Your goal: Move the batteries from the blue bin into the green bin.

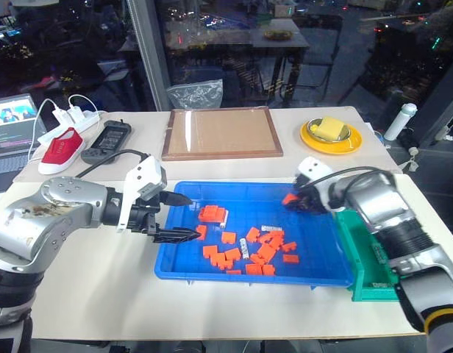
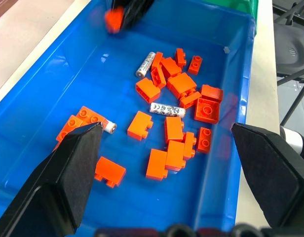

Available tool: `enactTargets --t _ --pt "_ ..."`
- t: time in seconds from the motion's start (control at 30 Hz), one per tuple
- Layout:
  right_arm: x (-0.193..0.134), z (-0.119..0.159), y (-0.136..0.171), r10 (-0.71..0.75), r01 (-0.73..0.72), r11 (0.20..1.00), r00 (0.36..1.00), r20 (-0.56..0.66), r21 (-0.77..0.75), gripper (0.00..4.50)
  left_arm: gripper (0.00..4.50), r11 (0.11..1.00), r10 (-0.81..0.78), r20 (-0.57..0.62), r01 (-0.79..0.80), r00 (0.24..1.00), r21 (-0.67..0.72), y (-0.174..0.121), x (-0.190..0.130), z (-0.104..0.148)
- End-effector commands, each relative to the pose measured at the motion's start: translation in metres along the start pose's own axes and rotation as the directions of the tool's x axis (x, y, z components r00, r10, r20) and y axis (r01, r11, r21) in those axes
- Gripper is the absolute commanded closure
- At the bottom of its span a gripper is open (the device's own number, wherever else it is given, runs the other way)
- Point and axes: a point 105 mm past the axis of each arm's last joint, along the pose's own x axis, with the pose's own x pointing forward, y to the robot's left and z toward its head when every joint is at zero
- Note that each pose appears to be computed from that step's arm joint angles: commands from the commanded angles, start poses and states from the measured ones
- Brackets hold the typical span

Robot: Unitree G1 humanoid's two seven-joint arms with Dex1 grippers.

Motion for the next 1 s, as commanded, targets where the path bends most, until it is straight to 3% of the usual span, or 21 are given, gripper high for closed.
enactTargets --t 0.03,0.17,0.2,0.3,0.43,0.53,0.87,1.0 --pt "-0.011 0.005 -0.005 -0.032 0.033 0.999 0.999 0.024 -0.037 2.56 0.00 0.998 0.005 0.022 -0.007 1.000 0.058 -0.002 -0.002 0.011" --pt "-0.015 0.009 0.002 -0.012 0.014 0.998 0.999 0.038 -0.057 1.46 0.00 0.998 -0.001 0.027 -0.001 1.000 0.061 -0.002 0.000 0.012" --pt "-0.016 0.013 0.004 -0.006 0.009 0.998 0.999 0.053 -0.063 0.97 0.00 0.998 -0.001 0.027 -0.001 1.000 0.061 -0.001 0.000 0.013" --pt "-0.021 0.032 0.013 0.018 -0.008 0.996 0.993 0.117 -0.084 0.03 0.00 0.998 -0.002 0.027 0.000 1.000 0.063 -0.001 0.000 0.013" --pt "-0.023 0.051 0.055 0.183 -0.158 0.975 0.969 0.164 -0.159 0.03 0.00 0.998 -0.001 0.028 -0.001 1.000 0.065 0.000 0.000 0.014" --pt "-0.017 0.050 0.077 0.254 -0.225 0.957 0.955 0.153 -0.186 0.03 0.00 0.998 0.001 0.029 -0.002 1.000 0.065 0.000 0.001 0.015" --pt "0.017 0.033 0.084 0.240 -0.227 0.964 0.967 0.087 -0.137 0.03 0.00 0.998 0.008 0.026 -0.010 1.000 0.064 -0.001 -0.001 0.014" --pt "0.022 0.022 0.077 0.208 -0.201 0.973 0.977 0.053 -0.110 1.03 0.00 0.997 0.032 0.019 -0.033 0.999 0.066 0.001 -0.001 0.011"
